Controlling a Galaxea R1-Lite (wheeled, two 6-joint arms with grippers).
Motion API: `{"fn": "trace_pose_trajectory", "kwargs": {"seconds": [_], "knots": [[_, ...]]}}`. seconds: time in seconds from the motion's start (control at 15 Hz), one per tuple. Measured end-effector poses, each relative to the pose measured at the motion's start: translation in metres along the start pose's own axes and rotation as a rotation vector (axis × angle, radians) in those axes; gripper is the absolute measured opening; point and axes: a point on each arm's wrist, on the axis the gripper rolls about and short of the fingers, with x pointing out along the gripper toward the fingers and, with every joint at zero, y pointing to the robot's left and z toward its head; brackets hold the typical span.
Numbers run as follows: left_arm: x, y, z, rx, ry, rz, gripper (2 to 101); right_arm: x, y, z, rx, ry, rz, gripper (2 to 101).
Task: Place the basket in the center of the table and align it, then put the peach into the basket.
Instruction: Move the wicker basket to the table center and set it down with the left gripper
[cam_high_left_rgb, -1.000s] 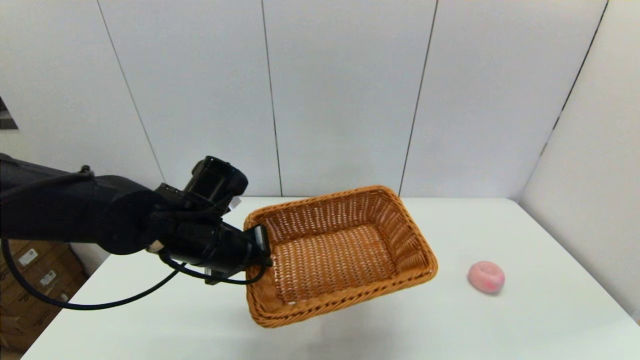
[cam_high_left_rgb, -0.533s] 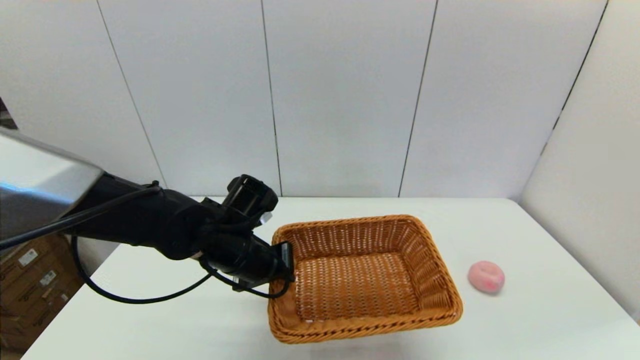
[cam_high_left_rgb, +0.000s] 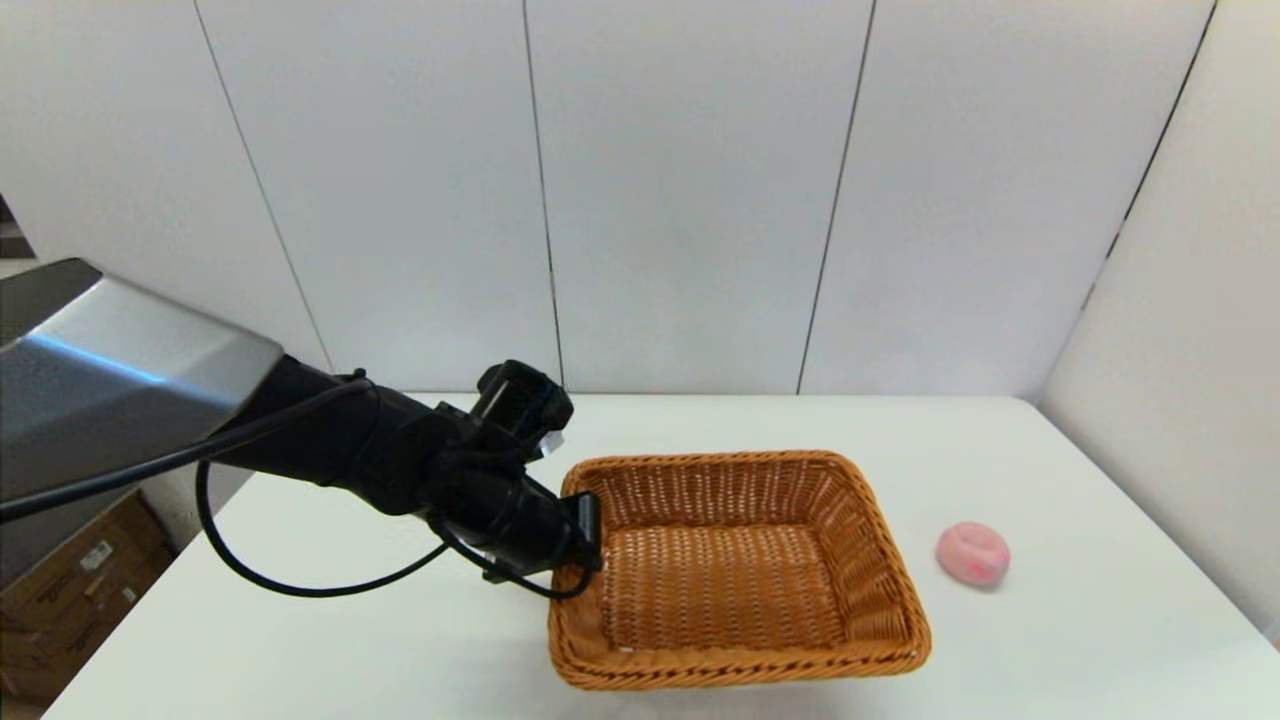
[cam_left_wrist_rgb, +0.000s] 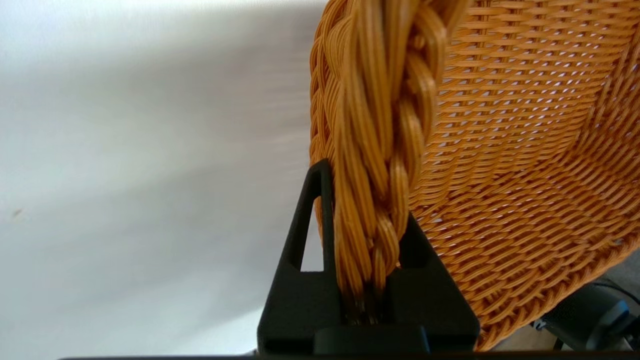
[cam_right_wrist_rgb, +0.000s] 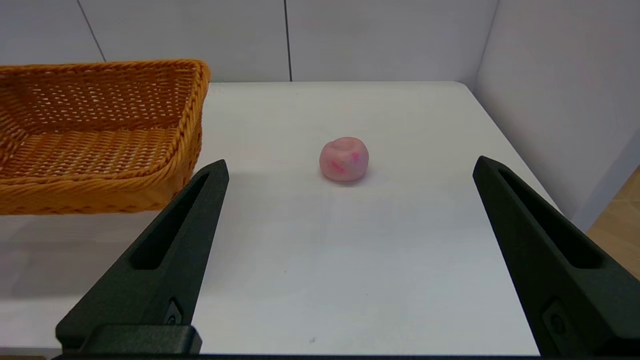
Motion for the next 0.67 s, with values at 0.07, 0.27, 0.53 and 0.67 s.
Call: {"fn": "trace_pose_trajectory", "kwargs": {"seconds": [0.07,0.27,0.53,0.67], "knots": [[0.003,0.0,0.001,-0.001,0.002,0.002,13.9,0.0,0.0,0.0,0.0,0.0,0.0,97.1],[0.011,0.002,0.003,-0.007,0.013,0.012,13.9,0.0,0.0,0.0,0.0,0.0,0.0,97.1],[0.017,0.006,0.002,-0.014,0.03,0.024,13.9,0.0,0.0,0.0,0.0,0.0,0.0,97.1],[0.019,0.007,0.002,-0.015,0.035,0.029,13.8,0.0,0.0,0.0,0.0,0.0,0.0,97.1]]}}
